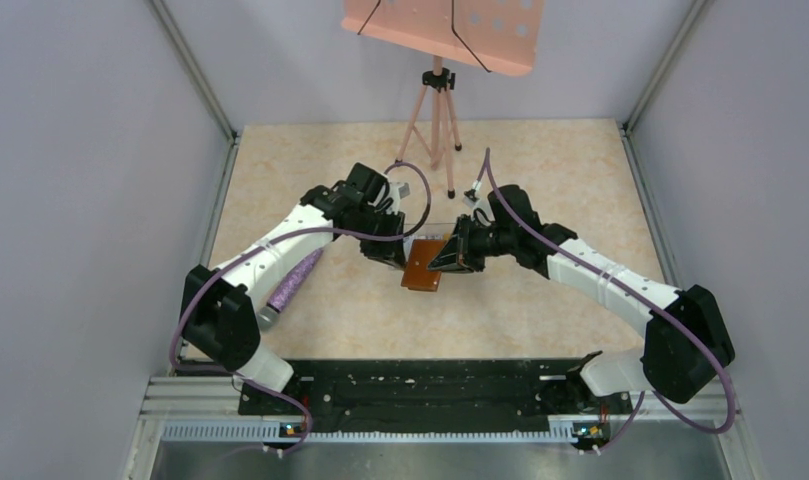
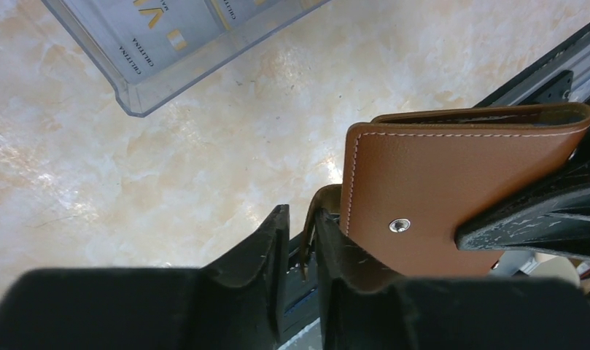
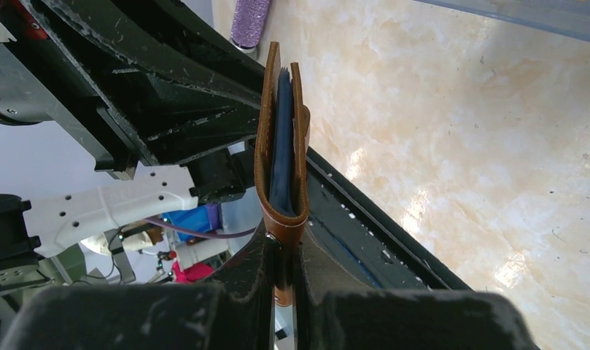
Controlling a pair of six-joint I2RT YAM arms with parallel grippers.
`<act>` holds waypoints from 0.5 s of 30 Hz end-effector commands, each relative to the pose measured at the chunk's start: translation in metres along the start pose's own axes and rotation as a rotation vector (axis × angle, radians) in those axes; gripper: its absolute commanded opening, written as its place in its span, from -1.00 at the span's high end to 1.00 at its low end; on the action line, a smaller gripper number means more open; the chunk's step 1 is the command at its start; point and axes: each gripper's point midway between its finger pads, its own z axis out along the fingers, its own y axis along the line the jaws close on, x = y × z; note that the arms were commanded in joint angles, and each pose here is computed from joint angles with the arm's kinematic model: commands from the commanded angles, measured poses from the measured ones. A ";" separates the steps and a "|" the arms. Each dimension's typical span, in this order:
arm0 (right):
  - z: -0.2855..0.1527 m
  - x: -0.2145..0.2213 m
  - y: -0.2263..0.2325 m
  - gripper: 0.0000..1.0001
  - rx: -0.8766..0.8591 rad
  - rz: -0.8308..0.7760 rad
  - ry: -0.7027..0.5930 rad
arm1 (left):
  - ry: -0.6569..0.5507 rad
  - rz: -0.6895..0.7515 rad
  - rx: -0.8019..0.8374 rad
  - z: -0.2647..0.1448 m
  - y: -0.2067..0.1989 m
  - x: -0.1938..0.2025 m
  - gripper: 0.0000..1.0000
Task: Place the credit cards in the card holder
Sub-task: Open the card holder.
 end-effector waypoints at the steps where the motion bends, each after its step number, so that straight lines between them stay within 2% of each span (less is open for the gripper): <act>1: -0.006 -0.014 0.029 1.00 -0.075 -0.056 -0.052 | -0.043 0.026 0.035 -0.009 -0.011 -0.012 0.62; 4: -0.007 -0.015 0.028 1.00 -0.072 -0.059 -0.063 | -0.045 0.028 0.039 -0.010 -0.013 -0.013 0.97; 7: -0.008 -0.015 0.027 0.97 -0.066 -0.063 -0.074 | -0.061 0.040 0.036 -0.015 -0.015 -0.017 1.00; 9: -0.009 -0.015 0.024 0.71 -0.056 -0.069 -0.084 | -0.084 0.067 0.026 -0.022 -0.016 -0.022 1.00; 13: -0.016 -0.017 0.016 -0.06 -0.002 -0.111 -0.117 | -0.176 0.156 -0.016 -0.045 -0.017 -0.038 1.00; 15: -0.023 -0.018 0.010 -0.31 0.039 -0.131 -0.132 | -0.229 0.211 -0.025 -0.060 -0.022 -0.047 1.00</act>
